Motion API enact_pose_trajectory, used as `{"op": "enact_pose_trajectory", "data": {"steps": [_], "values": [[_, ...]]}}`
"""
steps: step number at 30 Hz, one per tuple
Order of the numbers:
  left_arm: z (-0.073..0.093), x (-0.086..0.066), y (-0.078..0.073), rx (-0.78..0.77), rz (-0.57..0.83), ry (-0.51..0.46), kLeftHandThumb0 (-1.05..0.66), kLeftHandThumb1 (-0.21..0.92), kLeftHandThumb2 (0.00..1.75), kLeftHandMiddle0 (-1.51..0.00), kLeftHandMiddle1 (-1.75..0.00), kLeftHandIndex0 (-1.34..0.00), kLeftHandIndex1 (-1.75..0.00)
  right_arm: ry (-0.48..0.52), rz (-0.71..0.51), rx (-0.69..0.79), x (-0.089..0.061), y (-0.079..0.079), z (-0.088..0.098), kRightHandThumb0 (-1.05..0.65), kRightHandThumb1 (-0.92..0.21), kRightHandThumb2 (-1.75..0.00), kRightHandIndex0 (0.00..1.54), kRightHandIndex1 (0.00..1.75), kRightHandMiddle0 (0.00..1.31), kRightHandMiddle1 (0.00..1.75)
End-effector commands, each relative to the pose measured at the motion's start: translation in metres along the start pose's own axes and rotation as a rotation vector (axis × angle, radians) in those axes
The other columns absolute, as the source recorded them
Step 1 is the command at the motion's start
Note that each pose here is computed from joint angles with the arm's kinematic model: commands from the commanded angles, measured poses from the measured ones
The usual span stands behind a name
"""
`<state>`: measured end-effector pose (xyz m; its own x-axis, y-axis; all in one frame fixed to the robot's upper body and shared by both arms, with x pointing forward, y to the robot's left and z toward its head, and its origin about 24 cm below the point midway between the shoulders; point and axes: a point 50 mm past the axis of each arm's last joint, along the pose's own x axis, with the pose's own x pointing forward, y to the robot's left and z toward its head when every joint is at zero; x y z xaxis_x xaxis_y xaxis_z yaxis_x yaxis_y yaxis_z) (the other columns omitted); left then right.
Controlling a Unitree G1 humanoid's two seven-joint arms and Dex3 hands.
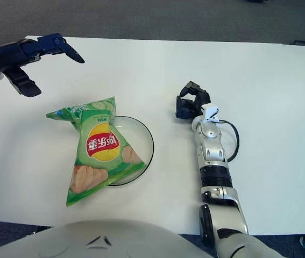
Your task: Put the snack into the plate.
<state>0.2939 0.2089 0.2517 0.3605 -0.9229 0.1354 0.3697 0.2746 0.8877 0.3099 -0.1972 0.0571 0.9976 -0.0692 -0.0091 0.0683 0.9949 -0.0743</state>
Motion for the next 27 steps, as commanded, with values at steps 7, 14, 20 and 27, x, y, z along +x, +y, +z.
{"op": "enact_pose_trajectory", "data": {"steps": [7,14,20,27], "values": [[0.0028,0.0021,-0.0021,0.004,0.000,0.002,-0.99,0.92,0.45,-0.16,-1.07,0.00,-1.17,0.199,-0.005,-0.011,-0.0196,-0.0084,-0.0432,-0.51,-0.25,-1.40,1.30,1.75,0.67,1.75],[0.0042,0.0039,-0.0027,0.005,0.000,0.001,-0.99,0.92,0.45,-0.16,-1.07,0.00,-1.17,0.198,-0.005,-0.011,-0.0202,-0.0109,-0.0431,-0.51,-0.25,-1.40,1.30,1.75,0.67,1.75],[0.0049,0.0049,-0.0032,0.004,0.000,0.001,-0.99,0.92,0.45,-0.16,-1.07,0.00,-1.17,0.198,-0.005,-0.012,-0.0205,-0.0122,-0.0432,-0.51,-0.25,-1.40,1.30,1.75,0.67,1.75],[0.0053,0.0056,-0.0029,0.004,0.000,0.001,-0.99,0.92,0.45,-0.16,-1.07,0.00,-1.17,0.198,-0.005,-0.012,-0.0203,-0.0128,-0.0427,-0.51,-0.25,-1.40,1.30,1.75,0.67,1.75]]}}
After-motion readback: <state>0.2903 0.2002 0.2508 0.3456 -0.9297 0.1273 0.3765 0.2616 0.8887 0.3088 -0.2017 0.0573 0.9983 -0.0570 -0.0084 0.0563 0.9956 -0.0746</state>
